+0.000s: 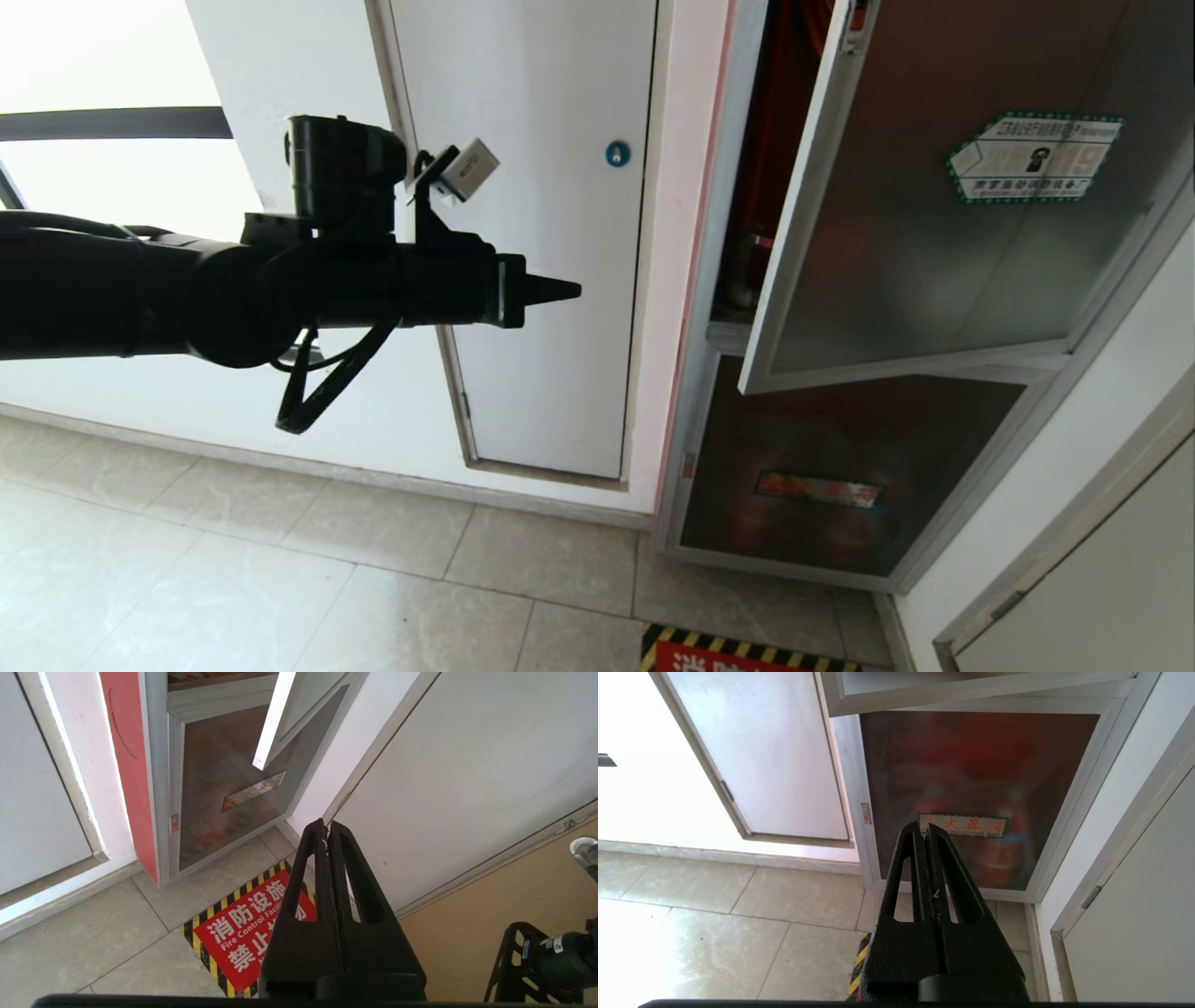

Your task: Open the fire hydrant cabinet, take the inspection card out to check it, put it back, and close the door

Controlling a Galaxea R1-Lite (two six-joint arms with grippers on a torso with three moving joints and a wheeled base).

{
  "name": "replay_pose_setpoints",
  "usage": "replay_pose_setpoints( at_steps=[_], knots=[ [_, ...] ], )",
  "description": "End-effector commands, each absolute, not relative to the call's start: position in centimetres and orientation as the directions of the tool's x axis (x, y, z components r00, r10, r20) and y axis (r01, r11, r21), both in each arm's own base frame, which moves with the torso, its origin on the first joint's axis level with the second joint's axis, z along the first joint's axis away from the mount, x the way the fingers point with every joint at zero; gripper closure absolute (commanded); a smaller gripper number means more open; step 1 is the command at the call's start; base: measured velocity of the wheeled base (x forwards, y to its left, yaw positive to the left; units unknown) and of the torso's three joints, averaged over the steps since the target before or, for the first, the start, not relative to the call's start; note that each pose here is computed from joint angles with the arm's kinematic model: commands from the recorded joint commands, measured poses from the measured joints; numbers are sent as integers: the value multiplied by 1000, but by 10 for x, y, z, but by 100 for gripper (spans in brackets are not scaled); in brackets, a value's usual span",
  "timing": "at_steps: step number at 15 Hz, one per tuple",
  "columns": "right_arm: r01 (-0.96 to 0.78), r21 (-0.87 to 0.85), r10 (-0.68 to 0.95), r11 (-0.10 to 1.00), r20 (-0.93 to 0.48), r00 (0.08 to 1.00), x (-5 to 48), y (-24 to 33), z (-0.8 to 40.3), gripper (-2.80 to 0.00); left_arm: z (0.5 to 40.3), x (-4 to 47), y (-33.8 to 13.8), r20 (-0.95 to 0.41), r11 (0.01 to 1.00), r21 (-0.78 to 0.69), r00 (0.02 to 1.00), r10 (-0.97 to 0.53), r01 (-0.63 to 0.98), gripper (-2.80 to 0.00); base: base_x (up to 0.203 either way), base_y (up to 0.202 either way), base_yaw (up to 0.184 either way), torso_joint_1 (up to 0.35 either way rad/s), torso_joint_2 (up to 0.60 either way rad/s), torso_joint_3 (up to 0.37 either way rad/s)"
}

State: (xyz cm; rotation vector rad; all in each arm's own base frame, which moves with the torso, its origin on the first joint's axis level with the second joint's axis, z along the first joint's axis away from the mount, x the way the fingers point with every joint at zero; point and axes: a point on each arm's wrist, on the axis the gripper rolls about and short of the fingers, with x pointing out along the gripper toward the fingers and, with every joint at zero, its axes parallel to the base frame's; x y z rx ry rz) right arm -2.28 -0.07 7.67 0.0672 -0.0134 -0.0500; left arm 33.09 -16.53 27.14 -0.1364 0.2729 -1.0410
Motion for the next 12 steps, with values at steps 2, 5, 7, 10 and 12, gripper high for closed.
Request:
replay_pose_setpoints(
  at_steps=[2, 5, 7, 10, 12],
  knots=[
    [50, 68, -51, 996, 12, 999, -23, -1, 77, 0, 250, 357, -189, -182, 479, -256, 445, -877, 840, 0, 0, 0, 0, 0, 0, 0],
    [50, 68, -51, 996, 12, 999, -23, -1, 77, 0, 230, 380, -217, -189, 451, -259, 413, -891, 854, 0, 0, 0, 0, 0, 0, 0],
    [51, 68, -52, 996, 12, 999, -23, -1, 77, 0, 216, 395, -235, -189, 435, -258, 396, -898, 863, 0, 0, 0, 0, 0, 0, 0],
    [50, 68, -51, 996, 12, 999, -23, -1, 77, 0, 198, 417, -262, -166, 407, -244, 376, -912, 880, 0, 0, 0, 0, 0, 0, 0],
    [50, 68, -51, 996, 12, 999, -23, -1, 77, 0, 185, 415, -289, -142, 359, -228, 334, -932, 905, 0, 0, 0, 0, 0, 0, 0]
  ],
)
